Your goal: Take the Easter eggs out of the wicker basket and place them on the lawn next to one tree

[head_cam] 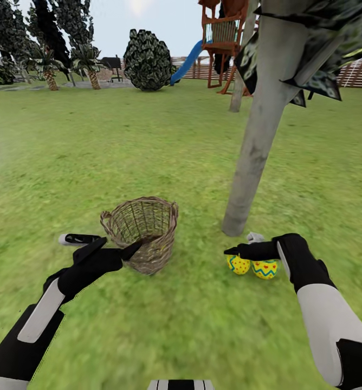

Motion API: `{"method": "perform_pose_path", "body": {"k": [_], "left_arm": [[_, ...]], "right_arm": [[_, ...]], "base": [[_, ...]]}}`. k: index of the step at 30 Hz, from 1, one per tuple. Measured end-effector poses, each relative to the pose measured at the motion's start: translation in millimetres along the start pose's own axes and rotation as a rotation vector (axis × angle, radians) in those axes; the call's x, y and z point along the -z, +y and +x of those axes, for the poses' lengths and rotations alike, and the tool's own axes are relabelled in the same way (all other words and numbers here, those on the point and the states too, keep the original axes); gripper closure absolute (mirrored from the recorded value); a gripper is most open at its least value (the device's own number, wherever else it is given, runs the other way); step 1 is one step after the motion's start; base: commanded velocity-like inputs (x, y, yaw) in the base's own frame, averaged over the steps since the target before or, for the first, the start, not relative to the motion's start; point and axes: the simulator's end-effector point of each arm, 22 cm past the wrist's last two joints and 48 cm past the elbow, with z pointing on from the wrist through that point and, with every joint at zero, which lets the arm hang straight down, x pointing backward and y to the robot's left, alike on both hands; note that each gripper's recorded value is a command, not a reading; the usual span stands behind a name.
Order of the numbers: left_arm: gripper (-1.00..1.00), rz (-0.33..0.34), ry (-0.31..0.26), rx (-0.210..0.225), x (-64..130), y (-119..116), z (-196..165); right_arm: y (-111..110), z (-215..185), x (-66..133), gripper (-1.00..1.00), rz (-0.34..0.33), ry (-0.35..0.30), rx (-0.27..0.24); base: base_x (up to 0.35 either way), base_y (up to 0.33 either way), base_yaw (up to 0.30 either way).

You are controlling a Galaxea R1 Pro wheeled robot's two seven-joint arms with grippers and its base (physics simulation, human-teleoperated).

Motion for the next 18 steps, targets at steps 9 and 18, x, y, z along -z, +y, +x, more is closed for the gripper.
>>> {"method": "perform_pose_path", "body": {"k": [9, 18], "left_arm": [[-1.00, -0.033, -0.030, -0.062, 12.1, -16, -20], [-1.00, -0.015, -0.020, -0.094, 3.1, -34, -19]], "right_arm": [[0, -18, 1.4, -1.00, 0.164, -0.065, -0.010], [10, -34, 6.2, -1.00, 0.277, -0.122, 0.033]], "base": [[0.000, 0.000, 0.001], [0.000, 0.000, 0.000]]}}
